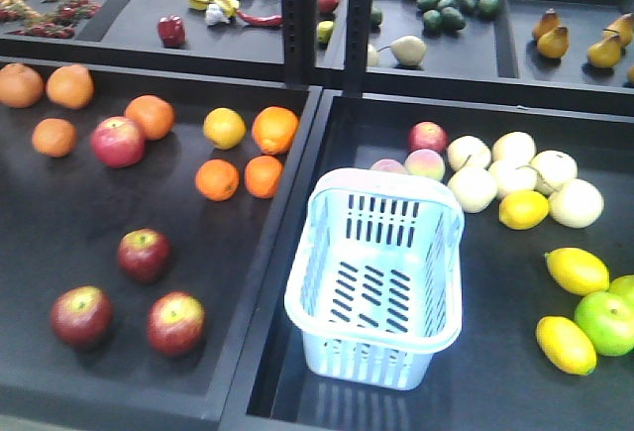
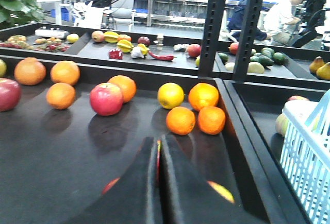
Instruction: Pick three apples into basket with both arms
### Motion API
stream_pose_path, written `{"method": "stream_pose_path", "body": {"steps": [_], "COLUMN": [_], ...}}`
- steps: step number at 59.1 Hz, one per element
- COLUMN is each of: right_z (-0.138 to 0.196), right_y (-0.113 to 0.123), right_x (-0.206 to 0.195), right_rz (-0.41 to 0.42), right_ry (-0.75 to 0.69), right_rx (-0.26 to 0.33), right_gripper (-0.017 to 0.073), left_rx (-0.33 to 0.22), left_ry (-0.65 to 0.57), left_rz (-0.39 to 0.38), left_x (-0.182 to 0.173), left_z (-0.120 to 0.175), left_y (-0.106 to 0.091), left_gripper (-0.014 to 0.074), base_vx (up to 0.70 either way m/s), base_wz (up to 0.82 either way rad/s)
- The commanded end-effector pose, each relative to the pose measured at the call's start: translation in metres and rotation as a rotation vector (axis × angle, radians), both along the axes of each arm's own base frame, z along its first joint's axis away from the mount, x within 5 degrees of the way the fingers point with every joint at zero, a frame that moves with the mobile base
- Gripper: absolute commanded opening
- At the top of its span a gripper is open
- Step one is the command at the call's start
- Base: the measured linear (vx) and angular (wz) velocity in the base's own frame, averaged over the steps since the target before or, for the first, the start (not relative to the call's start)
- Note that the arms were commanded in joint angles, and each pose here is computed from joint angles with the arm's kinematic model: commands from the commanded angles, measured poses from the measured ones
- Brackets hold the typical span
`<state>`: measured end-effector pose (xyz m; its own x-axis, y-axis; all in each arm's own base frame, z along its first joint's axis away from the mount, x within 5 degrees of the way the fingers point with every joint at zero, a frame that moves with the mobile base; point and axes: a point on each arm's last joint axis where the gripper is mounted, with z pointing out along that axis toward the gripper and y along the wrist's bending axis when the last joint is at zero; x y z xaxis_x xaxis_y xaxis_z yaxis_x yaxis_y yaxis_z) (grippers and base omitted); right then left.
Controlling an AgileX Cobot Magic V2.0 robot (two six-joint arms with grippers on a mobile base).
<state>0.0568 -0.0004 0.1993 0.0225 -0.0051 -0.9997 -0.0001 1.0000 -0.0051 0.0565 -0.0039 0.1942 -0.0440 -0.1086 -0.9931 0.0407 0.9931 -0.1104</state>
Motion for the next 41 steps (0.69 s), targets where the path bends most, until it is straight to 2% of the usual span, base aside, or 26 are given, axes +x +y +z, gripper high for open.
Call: {"method": "stream_pose_path", "body": {"steps": [1, 41], "right_z": [0.0038, 0.0037], "right_y": [0.0016, 0.0015], "right_x": [-0.0008, -0.0008], "right_rz": [0.015, 0.014], "right_ry": [-0.075, -0.074], "right_rx": [-0.019, -0.019], "right_gripper": [-0.0005, -0.0005], "left_rx": [-0.01, -0.01], "left_ry": [-0.107, -0.107], "left_rz": [0.019, 0.019], "left_x": [-0.0022, -0.0022], "left_z": [0.0155, 0.0155], "left_y": [0.0019, 0.0019], "left_gripper": [-0.0006, -0.0006], "base_vx": [0.11, 0.08], "base_wz": [-0.17, -0.17]}}
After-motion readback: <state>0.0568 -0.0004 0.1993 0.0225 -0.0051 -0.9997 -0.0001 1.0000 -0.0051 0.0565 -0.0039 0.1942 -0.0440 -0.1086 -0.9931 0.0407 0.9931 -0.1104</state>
